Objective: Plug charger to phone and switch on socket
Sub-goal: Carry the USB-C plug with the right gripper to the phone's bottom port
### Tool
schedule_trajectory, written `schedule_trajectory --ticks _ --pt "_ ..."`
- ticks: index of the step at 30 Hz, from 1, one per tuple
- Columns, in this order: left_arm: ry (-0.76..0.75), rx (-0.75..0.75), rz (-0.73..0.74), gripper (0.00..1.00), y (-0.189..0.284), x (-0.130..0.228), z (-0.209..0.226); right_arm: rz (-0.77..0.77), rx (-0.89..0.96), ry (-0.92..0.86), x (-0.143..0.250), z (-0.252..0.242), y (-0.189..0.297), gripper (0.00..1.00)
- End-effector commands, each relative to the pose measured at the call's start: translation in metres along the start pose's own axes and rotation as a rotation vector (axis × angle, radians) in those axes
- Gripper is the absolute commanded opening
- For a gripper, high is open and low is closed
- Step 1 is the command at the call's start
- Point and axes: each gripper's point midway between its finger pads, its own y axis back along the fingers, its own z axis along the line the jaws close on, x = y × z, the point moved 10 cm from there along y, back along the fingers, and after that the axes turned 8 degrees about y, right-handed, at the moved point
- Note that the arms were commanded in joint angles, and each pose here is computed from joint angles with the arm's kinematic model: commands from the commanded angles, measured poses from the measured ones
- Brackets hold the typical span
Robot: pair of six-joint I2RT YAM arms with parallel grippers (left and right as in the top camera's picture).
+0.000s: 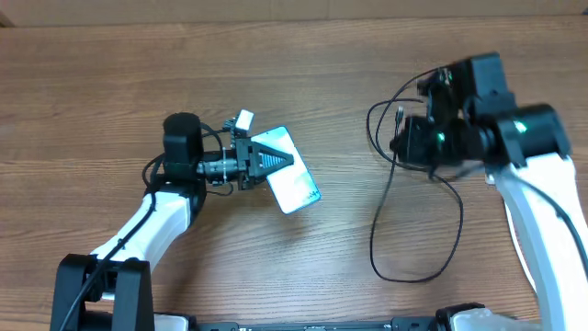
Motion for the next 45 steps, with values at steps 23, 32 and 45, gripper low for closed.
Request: schedule_trajectory --ticks 23,32,45 --pt "0.0 0.087 0.084 0.04 0.007 0.001 -0.031 0.189 -0.121 0.496 0.118 0.126 -0.036 0.04" --pt "0.021 0.087 0.104 0.04 0.007 0.002 -0.031 0.193 -0.116 0.468 0.116 0.128 -0.041 0.04" --pt "0.06 0.085 0.121 0.04 0.007 0.003 -0.031 0.196 -0.113 0.47 0.116 0.129 -0.043 0.04"
